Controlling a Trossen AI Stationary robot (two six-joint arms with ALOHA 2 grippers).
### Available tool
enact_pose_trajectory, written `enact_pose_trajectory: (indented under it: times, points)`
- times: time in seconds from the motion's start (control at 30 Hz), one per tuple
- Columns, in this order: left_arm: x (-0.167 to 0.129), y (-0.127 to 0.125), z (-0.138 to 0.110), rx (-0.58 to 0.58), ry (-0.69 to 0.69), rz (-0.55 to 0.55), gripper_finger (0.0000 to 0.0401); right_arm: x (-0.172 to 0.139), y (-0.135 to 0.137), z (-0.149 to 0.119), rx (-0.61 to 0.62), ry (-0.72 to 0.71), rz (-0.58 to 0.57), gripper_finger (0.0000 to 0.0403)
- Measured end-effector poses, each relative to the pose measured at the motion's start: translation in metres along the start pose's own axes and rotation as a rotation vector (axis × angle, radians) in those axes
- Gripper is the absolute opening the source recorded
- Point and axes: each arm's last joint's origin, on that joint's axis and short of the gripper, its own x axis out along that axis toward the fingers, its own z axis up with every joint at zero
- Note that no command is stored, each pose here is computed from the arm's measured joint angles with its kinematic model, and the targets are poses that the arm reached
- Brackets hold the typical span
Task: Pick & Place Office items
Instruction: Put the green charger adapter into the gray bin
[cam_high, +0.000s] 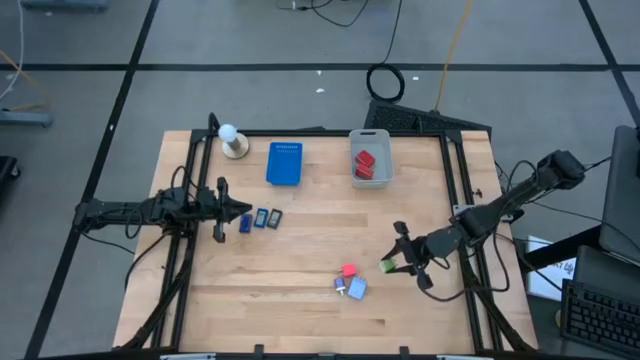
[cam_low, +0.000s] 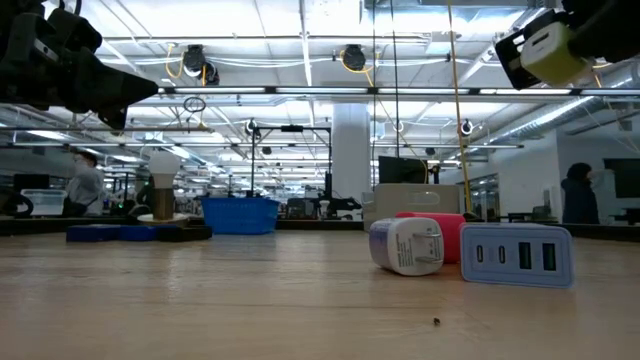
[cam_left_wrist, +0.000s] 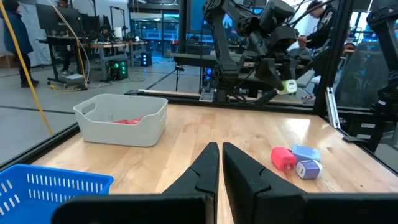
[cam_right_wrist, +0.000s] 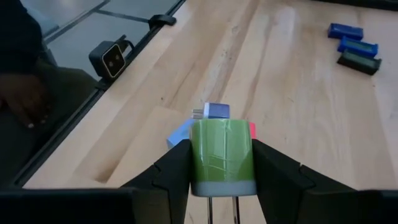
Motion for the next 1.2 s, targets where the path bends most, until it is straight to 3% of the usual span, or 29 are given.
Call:
enact_pose_trajectory:
  times: [0.3, 0.63, 0.93, 1.2]
  points:
    - [0.0, 0.0, 0.0, 0.0, 0.0, 0.0, 0.0021, -0.02, -0.014, -0.004, 0.006, -0.026, -0.054, 0.0138]
    - [0.0, 0.0, 0.0, 0.0, 0.0, 0.0, 0.0021, -0.023, -0.034, -0.041, 0.058, -0.183, -0.132, 0.0138]
    - [0.0, 0.0, 0.0, 0.0, 0.0, 0.0, 0.0021, -0.023, -0.056, -0.07, 0.085, -0.271, -0.264, 0.0137]
    - [0.0, 0.0, 0.0, 0.0, 0.0, 0.0, 0.0021, -0.036, -0.073, -0.071, 0.052, -0.287, -0.392, 0.0144]
